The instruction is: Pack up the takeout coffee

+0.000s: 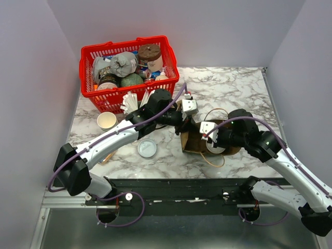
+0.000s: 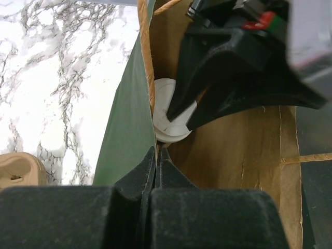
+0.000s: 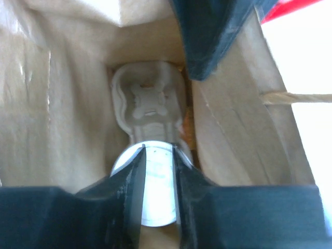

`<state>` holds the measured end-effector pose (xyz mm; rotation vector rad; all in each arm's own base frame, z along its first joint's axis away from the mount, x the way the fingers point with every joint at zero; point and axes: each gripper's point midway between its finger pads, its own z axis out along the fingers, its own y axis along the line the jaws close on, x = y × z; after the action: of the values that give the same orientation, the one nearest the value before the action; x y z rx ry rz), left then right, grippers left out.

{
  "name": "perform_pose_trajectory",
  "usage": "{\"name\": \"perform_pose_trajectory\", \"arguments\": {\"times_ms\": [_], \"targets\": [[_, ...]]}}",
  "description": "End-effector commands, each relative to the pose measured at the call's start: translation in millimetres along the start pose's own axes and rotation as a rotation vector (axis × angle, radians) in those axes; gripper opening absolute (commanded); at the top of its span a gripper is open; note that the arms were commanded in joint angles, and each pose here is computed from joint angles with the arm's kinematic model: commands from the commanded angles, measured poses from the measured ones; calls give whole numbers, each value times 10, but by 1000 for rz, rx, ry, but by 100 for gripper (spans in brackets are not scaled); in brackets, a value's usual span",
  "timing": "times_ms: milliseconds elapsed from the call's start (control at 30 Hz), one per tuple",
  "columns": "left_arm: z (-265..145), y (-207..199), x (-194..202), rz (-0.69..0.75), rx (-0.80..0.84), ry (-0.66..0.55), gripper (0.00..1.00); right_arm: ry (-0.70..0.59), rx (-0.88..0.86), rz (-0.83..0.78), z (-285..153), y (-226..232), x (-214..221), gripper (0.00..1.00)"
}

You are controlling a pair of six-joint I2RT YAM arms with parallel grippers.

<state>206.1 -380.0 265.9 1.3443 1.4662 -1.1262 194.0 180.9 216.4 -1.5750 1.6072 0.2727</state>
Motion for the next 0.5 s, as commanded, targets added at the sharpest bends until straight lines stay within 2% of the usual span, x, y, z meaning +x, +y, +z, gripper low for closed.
{"name": "perform_pose_trajectory", "arguments": {"times_ms": [0,67,200,333,433,467], "targets": [[10,-49,-114,25,37,-17,0,68,-28,-41,4,65,181,15],[11,-48,-116,24,37,-16,0,81,-35,-51,7,87,224,11],[12,-22,-117,5,30,-14,0,115,-33,-56,-9,99,304,9],[38,25,-157,-28,28,-12,2,94,11,-40,-97,4,196,9],[63,104,-207,-59,11,-15,16,80,45,-38,-145,-94,103,9],[74,127,-207,-73,8,-14,27,73,57,-41,-166,-137,60,9]]}}
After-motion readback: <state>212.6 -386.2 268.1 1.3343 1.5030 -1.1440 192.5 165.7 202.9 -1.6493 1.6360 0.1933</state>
